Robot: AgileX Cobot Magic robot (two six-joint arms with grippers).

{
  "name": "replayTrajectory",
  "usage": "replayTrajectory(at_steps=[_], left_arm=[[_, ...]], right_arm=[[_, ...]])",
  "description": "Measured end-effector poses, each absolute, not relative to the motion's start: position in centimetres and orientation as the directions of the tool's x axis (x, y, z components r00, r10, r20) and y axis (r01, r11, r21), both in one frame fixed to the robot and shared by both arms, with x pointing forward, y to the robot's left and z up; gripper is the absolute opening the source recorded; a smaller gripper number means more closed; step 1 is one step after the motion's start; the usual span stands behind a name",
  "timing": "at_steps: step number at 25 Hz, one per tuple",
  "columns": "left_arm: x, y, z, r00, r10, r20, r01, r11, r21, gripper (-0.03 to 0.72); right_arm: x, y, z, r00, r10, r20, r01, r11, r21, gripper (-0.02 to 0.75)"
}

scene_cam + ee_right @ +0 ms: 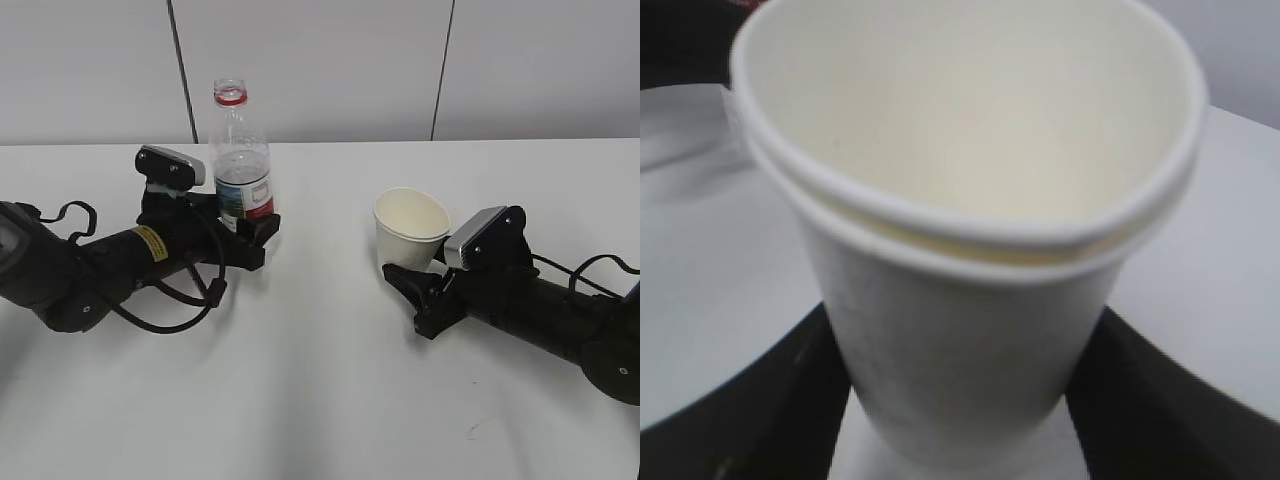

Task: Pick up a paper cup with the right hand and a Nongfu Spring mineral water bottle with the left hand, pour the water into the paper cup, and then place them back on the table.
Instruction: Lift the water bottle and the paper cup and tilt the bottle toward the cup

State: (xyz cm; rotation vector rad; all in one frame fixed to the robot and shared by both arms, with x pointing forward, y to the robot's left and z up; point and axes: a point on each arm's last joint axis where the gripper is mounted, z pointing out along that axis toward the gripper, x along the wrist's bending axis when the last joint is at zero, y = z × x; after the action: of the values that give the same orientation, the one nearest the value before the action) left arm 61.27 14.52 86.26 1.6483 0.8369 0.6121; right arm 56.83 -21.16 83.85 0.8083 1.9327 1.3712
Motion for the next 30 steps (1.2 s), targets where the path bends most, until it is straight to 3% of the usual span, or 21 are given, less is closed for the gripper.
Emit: replayTrajectory(at_steps=[3, 6, 11, 15, 24, 30], left_arm=[[61.3, 14.5, 86.3, 0.611, 0.791, -0.038, 0.206, -0.113, 0.972, 0.437], [61.3, 14.5, 86.3, 0.609, 0.792, -0.04, 0.208, -0.111, 0.972, 0.395], [61.3, 14.6, 86.7, 0.602, 0.798, -0.03, 0.224, -0.133, 0.966, 0.386], [61.3, 15.0, 88.4, 0.6, 0.797, 0.066, 0.224, -0.246, 0.943, 0.386], [61.1, 15.4, 93.4, 0.597, 0.756, 0.268, 0.068, -0.381, 0.922, 0.386], [62.2, 15.7, 93.6, 0.593, 0.731, 0.336, 0.156, -0.514, 0.843, 0.386]], right_arm=[[56.8, -21.2, 83.9, -0.615, 0.776, -0.141, 0.123, 0.271, 0.955, 0.471], [56.8, -21.2, 83.9, -0.615, 0.776, -0.141, 0.123, 0.271, 0.955, 0.471], [56.8, -21.1, 83.9, -0.617, 0.774, -0.142, 0.121, 0.272, 0.955, 0.471], [56.9, -21.1, 84.7, -0.623, 0.767, -0.156, 0.095, 0.272, 0.958, 0.471], [57.3, -20.8, 86.1, -0.636, 0.759, -0.138, 0.069, 0.235, 0.97, 0.471], [57.7, -20.4, 86.2, -0.668, 0.739, -0.088, 0.108, 0.214, 0.971, 0.463]])
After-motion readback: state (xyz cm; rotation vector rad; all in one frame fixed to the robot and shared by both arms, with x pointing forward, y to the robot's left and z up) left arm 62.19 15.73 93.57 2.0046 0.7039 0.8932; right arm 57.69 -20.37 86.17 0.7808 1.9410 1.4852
